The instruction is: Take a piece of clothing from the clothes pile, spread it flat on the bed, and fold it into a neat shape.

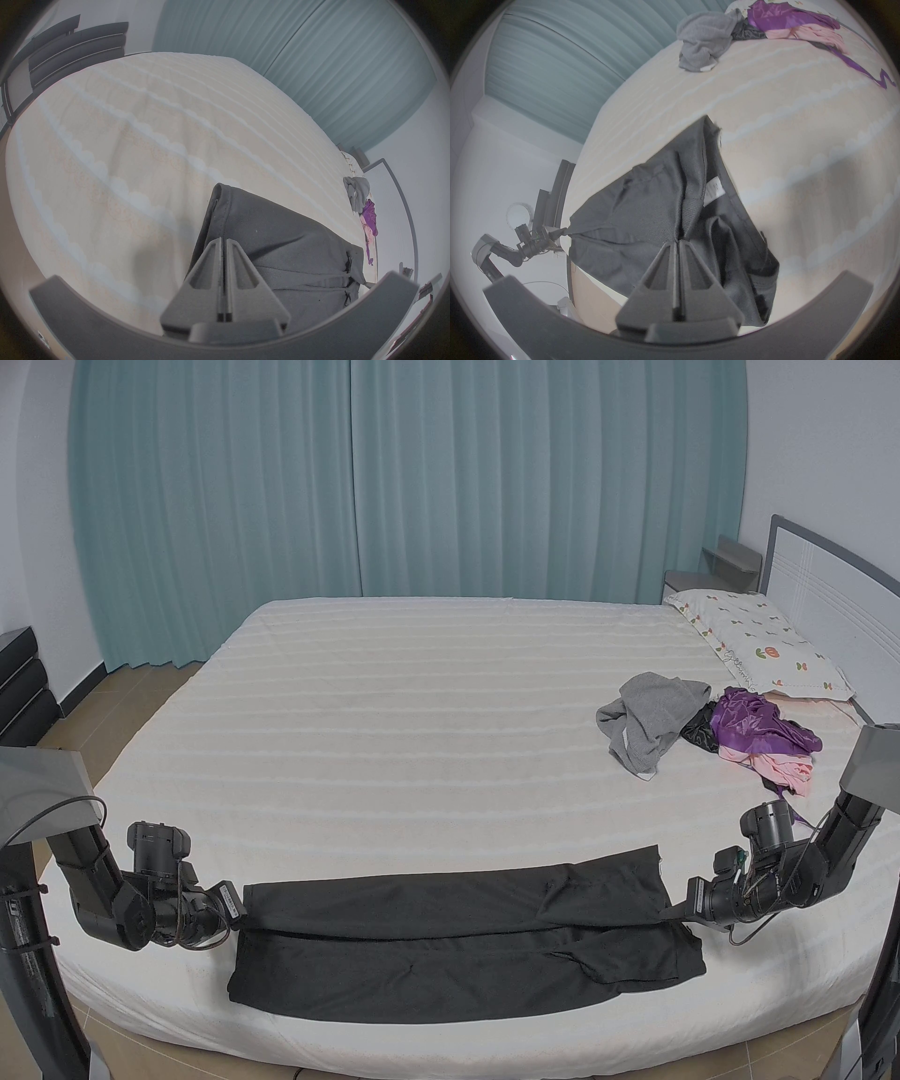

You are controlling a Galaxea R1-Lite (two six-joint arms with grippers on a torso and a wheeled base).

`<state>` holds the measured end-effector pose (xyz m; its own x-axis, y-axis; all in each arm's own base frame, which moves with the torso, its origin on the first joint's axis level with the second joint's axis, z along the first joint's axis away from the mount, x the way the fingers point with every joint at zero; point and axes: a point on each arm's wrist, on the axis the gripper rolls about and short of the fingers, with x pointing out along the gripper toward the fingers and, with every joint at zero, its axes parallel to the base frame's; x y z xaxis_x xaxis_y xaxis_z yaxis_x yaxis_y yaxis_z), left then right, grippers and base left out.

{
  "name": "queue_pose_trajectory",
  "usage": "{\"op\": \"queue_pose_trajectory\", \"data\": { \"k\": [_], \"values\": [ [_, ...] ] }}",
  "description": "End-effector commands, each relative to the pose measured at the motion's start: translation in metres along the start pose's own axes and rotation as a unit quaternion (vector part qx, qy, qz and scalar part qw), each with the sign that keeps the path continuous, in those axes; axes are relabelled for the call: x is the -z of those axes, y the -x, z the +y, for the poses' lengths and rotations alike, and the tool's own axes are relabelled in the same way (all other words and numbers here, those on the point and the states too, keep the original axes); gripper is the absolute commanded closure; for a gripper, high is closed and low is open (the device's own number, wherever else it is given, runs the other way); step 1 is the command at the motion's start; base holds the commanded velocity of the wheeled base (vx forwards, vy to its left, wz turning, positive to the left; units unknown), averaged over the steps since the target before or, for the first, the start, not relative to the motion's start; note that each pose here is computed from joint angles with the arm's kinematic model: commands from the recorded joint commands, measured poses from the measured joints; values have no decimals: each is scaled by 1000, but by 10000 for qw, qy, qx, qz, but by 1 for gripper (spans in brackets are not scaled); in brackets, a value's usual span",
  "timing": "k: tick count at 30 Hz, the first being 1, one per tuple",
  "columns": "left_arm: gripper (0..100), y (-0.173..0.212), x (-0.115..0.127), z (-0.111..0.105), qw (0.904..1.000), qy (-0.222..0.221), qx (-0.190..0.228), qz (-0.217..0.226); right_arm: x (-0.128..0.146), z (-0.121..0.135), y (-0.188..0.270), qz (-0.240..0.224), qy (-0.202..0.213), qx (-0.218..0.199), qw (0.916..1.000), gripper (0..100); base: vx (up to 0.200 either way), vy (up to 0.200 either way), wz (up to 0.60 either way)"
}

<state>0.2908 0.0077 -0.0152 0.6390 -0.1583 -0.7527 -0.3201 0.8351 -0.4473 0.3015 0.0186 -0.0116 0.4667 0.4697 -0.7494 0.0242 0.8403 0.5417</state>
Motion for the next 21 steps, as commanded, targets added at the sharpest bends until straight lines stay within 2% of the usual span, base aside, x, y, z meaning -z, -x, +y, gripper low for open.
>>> {"op": "queue_pose_trajectory", "data": {
  "k": [1, 4, 5, 6, 7, 16, 21],
  "values": [
    [100, -4, 4, 4, 9999, 24, -69, 102, 1, -3, -5, 88, 47, 39, 9999, 100, 0, 0, 0],
    [100, -7, 5, 4, 9999, 18, -77, 135, 0, -4, -7, 69, 64, 85, 9999, 100, 0, 0, 0],
    [100, -7, 7, 3, 9998, 3, -67, 162, -1, -3, -9, 42, 92, 127, 9999, 0, 0, 0, 0],
    [100, -8, 7, 3, 9998, -3, -64, 165, -2, -2, -10, 9, 118, 156, 9998, 0, 0, 0, 0],
    [0, -8, 6, 2, 9999, 2, -56, 152, -3, -2, -12, -8, 140, 158, 9998, 0, 0, 0, 0],
    [0, -8, 0, 2, 9999, 92, -22, 41, -31, 15, -10, -473, 302, -115, 9984, 0, 0, 0, 0],
    [0, -8, -4, 5, 9999, 152, -22, -15, -32, 23, -19, -414, 401, -188, 9982, 0, 0, 0, 0]
  ]
}}
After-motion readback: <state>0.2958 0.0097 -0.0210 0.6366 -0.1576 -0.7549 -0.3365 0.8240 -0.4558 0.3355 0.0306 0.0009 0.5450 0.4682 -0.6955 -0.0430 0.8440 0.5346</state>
